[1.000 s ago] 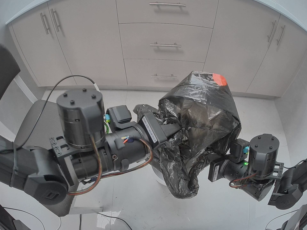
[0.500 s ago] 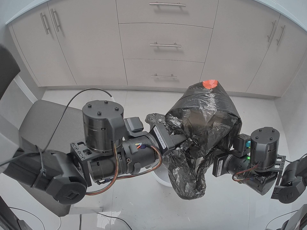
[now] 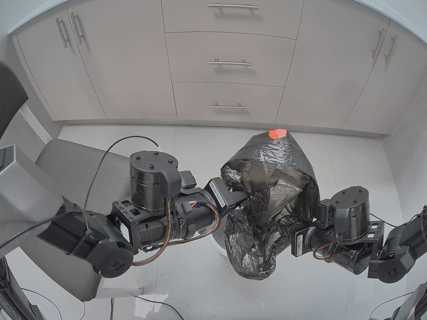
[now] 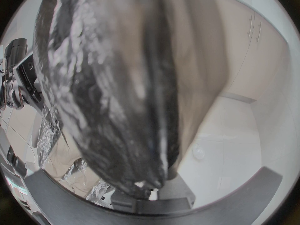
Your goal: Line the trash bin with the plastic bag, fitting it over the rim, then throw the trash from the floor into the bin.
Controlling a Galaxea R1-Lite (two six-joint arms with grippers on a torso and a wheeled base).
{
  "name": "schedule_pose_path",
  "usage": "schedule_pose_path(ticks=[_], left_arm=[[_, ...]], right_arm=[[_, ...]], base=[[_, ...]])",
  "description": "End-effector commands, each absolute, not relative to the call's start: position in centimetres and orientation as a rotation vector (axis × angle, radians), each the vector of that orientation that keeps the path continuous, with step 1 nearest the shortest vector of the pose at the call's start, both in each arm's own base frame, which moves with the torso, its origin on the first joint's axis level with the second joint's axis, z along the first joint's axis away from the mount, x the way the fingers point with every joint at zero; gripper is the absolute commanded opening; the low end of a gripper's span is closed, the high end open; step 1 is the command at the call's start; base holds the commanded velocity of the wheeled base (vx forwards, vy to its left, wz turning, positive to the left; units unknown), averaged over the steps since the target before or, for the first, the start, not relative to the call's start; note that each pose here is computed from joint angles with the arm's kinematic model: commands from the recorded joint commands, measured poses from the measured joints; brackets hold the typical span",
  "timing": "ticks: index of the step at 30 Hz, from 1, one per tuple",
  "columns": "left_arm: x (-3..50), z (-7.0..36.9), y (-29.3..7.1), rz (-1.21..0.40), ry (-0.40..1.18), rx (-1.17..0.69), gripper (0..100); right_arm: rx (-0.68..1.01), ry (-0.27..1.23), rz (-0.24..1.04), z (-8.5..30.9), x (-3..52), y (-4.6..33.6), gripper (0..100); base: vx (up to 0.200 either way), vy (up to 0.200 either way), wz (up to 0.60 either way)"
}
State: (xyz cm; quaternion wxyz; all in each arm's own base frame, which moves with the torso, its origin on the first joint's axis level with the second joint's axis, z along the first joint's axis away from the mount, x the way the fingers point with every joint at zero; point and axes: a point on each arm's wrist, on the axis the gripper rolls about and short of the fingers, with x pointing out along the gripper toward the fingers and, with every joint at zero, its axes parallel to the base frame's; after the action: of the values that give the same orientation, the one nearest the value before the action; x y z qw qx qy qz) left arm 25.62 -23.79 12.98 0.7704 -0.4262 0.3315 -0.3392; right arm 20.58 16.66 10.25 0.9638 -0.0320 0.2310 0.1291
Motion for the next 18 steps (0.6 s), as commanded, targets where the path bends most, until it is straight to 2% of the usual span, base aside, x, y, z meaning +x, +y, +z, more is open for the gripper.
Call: schedule_pose_path(ticks=[1, 18], left_arm=[[27.3, 11.2, -23.4, -0.693, 0.725, -0.935, 0], [30.7, 7.8, -22.1, -0.619, 0.75, -0.948, 0]], right_arm=[[-0.073, 0.526, 0.254, 8.3, 21.8, 17.1, 0], [-0.035, 0.522, 0.215, 4.0, 24.9, 17.5, 0]], base=[[0.0, 0.0, 0.0], [0.0, 0.0, 0.0]])
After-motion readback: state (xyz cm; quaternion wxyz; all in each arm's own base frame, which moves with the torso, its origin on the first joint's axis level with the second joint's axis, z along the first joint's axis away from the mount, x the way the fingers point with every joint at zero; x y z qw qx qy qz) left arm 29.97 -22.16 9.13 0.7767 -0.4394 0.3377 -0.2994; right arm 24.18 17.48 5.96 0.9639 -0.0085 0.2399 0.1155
